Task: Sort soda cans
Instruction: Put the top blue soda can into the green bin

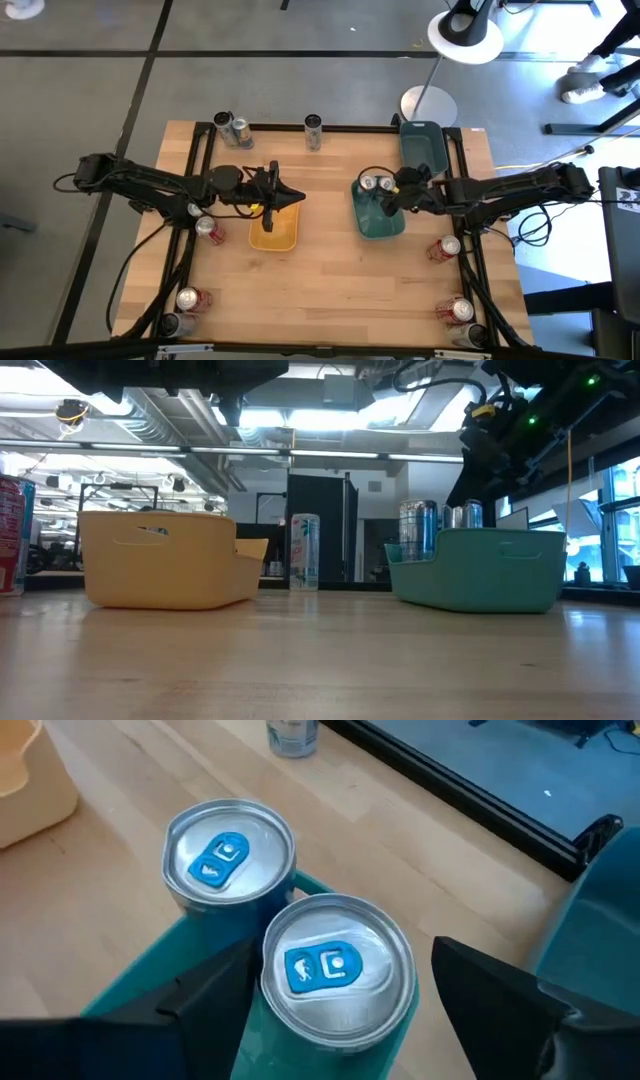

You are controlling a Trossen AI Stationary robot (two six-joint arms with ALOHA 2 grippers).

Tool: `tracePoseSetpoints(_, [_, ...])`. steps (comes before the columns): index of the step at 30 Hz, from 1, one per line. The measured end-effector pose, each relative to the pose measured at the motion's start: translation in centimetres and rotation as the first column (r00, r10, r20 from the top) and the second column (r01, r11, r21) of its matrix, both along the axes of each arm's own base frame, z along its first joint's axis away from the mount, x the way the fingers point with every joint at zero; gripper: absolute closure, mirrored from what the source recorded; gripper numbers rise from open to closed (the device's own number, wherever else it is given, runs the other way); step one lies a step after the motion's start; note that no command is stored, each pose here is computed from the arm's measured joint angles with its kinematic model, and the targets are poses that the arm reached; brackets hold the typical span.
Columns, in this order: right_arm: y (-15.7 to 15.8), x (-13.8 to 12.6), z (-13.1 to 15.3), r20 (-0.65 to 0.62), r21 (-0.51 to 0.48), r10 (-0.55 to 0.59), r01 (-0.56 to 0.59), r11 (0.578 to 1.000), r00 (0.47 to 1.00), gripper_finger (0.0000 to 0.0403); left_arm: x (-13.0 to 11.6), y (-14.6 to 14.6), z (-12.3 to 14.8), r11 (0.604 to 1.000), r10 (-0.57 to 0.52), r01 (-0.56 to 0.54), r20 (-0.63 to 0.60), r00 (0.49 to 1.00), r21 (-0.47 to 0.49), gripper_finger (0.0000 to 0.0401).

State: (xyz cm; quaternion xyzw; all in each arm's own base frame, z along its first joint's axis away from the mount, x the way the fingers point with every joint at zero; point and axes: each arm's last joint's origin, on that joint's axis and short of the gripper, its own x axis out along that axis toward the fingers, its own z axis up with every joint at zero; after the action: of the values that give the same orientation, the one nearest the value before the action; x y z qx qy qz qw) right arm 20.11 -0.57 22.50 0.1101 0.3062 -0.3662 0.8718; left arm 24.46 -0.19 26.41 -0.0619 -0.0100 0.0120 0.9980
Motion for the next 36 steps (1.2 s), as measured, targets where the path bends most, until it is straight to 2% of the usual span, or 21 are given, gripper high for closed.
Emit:
tracePoseSetpoints(3, [0.0, -0.1, 1.9, 0.018, -0.019, 0.028, -0.027, 0.999, 0.999, 0.0103, 0.0, 0.2, 0.0, 1.0, 0.006, -0.006, 0.0, 1.0, -0.007, 0.0379])
tracePoseSetpoints(7, [0.0, -0.5, 5.3, 0.032, -0.055, 0.066, -0.064, 0.996, 0.997, 0.0103, 0.0, 0.7, -0.2, 0.998, 0.029, -0.03, -0.023, 0.999, -0.052, 0.0332])
tracePoseSetpoints(12, [0.0, -0.9, 8.2, 0.104, -0.095, 0.11, -0.1, 0.99, 0.988, 0.0102, -0.2, 2.1, -1.7, 0.986, 0.082, -0.104, -0.168, 0.982, -0.128, 0.0257])
tracePoseSetpoints(19, [0.0, -0.8, 8.3, 0.089, -0.108, 0.122, -0.112, 0.988, 0.988, 0.0102, -0.9, 4.0, -3.5, 0.959, 0.144, -0.223, -0.379, 0.914, -0.173, 0.0164])
tracePoseSetpoints(22, [0.0, -0.5, 8.0, 0.074, -0.107, 0.123, -0.114, 0.988, 0.99, 0.0102, -1.2, 4.9, -3.0, 0.952, 0.138, -0.249, -0.476, 0.869, -0.178, 0.0135])
tracePoseSetpoints(26, [0.0, -0.3, 7.9, 0.066, -0.109, 0.125, -0.117, 0.987, 0.99, 0.0102, -1.5, 6.1, -1.3, 0.943, 0.171, -0.3, -0.561, 0.81, -0.145, 0.0118])
tracePoseSetpoints(31, [0.0, -0.3, 7.9, 0.058, -0.121, 0.114, -0.106, 0.987, 0.992, 0.0102, -1.7, 7.8, 1.8, 0.921, 0.276, -0.382, -0.571, 0.773, -0.073, 0.0117])
tracePoseSetpoints(36, [0.0, -0.3, 7.8, 0.049, -0.121, 0.114, -0.107, 0.987, 0.992, 0.0102, -2.1, 8.6, 3.4, 0.922, 0.321, -0.386, -0.548, 0.773, -0.005, 0.0116])
